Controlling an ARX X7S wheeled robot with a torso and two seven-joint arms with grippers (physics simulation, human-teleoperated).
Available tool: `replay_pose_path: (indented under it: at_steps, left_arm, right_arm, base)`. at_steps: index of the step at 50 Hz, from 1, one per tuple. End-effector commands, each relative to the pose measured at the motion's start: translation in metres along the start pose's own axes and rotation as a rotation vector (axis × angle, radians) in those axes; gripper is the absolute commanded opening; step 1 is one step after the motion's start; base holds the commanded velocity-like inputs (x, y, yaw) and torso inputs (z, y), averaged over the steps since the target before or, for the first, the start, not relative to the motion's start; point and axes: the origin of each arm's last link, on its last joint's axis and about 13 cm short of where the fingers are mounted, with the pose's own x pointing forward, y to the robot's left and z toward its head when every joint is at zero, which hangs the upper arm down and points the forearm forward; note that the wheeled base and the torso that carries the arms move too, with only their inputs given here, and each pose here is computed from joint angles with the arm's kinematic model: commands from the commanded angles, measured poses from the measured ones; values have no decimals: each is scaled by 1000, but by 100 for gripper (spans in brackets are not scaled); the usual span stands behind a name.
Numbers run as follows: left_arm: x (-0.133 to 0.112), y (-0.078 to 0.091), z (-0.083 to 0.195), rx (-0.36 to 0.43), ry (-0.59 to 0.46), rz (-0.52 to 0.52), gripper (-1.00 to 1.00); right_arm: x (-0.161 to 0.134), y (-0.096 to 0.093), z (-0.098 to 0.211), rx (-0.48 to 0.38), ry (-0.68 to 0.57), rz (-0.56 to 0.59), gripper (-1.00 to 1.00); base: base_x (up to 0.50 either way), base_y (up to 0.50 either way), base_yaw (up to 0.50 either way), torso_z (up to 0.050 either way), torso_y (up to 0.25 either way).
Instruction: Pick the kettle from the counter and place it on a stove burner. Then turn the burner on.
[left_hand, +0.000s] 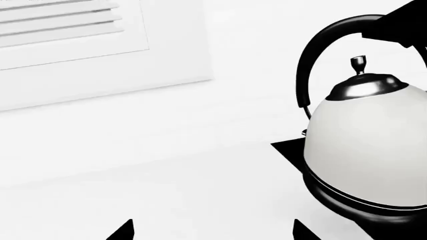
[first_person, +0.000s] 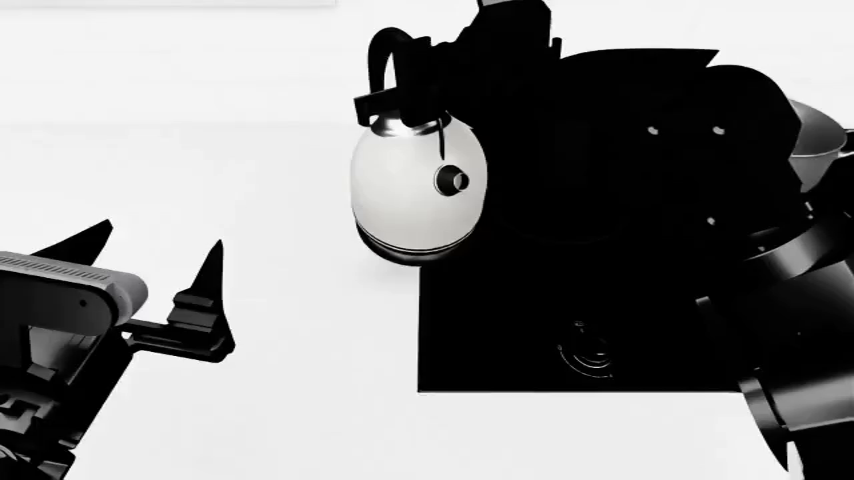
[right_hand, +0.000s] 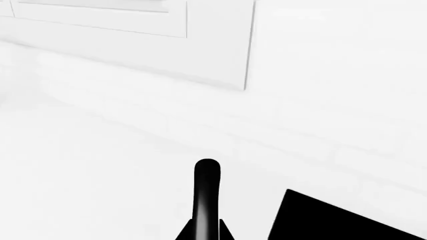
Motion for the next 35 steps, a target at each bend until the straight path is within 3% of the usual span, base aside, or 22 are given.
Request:
replay_pose_path:
  at_steps: [1,35]
  left_arm:
    - [1,0,0,0,-2,-3,100]
    - [2,-1,1,1,-3,-8,100]
  right_arm:
    - [-1,-2,6,-9,-28,-23,-100]
    - [-2,-7,3,-7,-41,-36,-100]
  base:
    - [0,-172,0,0,10]
    - [0,-161,0,0,1]
